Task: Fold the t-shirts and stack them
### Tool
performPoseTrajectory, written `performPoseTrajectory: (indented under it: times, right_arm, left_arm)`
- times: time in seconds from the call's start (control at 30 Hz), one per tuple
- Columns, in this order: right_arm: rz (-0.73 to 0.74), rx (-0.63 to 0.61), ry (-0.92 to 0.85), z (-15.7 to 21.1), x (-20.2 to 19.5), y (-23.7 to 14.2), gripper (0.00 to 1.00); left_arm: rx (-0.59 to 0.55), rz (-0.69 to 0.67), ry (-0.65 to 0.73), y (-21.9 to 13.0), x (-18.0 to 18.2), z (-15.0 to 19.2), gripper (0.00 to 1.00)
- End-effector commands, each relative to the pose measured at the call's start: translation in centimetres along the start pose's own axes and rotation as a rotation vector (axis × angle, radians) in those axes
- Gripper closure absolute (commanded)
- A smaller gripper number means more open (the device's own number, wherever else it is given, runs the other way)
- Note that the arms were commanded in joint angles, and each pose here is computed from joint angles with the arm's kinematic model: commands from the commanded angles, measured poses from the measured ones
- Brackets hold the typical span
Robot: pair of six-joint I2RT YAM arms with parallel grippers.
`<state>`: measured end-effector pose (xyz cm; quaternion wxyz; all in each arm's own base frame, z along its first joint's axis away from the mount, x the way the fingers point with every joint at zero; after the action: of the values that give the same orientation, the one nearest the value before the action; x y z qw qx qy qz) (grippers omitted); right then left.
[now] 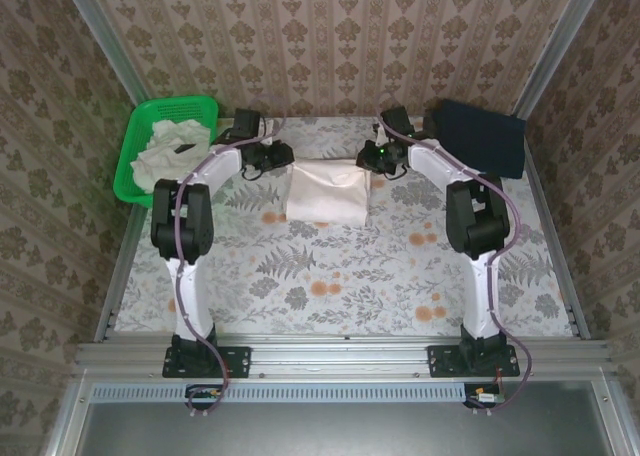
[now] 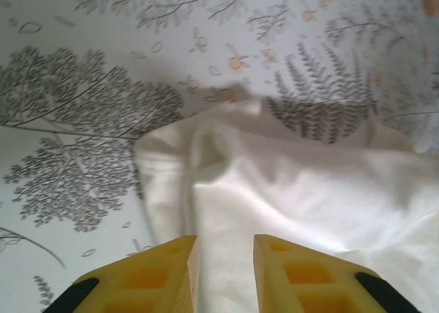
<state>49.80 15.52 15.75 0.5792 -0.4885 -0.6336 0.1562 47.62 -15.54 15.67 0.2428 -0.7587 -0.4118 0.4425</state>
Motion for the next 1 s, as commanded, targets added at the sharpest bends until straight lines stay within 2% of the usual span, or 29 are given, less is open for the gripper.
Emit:
performPoseTrajectory:
  times: [0.0,0.1,0.17,0.27,0.37,0.47,0.6,0.73,0.8,0.97]
  right_arm:
    - [-0.043,-0.030,-0.063,-1.6,2.0,-1.8,0.43]
    - [0.032,-0.092,-0.100,-1.6,2.8,-4.1,0.34]
    - [0.096,-0.143,-0.121,-0.6,3.0,-5.2,0.32]
    - [0.061,-0.166,-0.138,1.5,2.9,-4.8,0.34]
    - [0.039,-0.125,-0.096,2.8,1.6,-2.9,0.42]
    - [-0.026,-0.046,-0.073,3.3,1.3,-0.6,0.49]
    - [-0.006,-0.010,-0.076,1.9,1.3,1.8,0.52]
    - [-0.005,0.006,-0.061,-0.1,1.3,3.4,0.51]
    - [-0.015,0.004,-0.036,-0.8,1.2,4.4,0.44]
    - [-0.035,0.067,0.008,-1.6,1.0,5.9,0.40]
  left_arm:
    - [-0.016,-0.027,0.024,-2.3,-0.4,-1.3,0.72]
    - [-0.051,-0.040,0.088,-4.1,-2.4,-0.9,0.69]
    - [-0.059,-0.042,0.152,-4.5,-4.3,-0.2,0.65]
    - [-0.025,-0.009,0.239,-3.3,-6.8,1.1,0.65]
    - [0.048,0.006,0.285,-0.7,-7.8,2.6,0.70]
    - [0.120,0.006,0.260,1.1,-6.9,5.9,0.78]
    - [0.119,0.027,0.219,1.5,-6.0,10.7,0.77]
    - [0.177,-0.007,0.195,2.3,-4.2,13.8,0.78]
    - [0.188,-0.015,0.195,2.7,-3.6,14.7,0.79]
    - [0.190,-0.001,0.204,2.3,-4.0,14.5,0.79]
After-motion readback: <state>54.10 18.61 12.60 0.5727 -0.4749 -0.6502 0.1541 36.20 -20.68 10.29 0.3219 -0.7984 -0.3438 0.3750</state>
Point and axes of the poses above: each hand's point on the last joint's axis, 136 mm out from that joint toward the fingers, its own y axis out along the fingers, its own x axis along the line the jaws close on, z = x × y, the point moved 9 cm from there along -y, back along the fingers, and after that the axes turned 8 degrees about y, right-handed, at the moved point
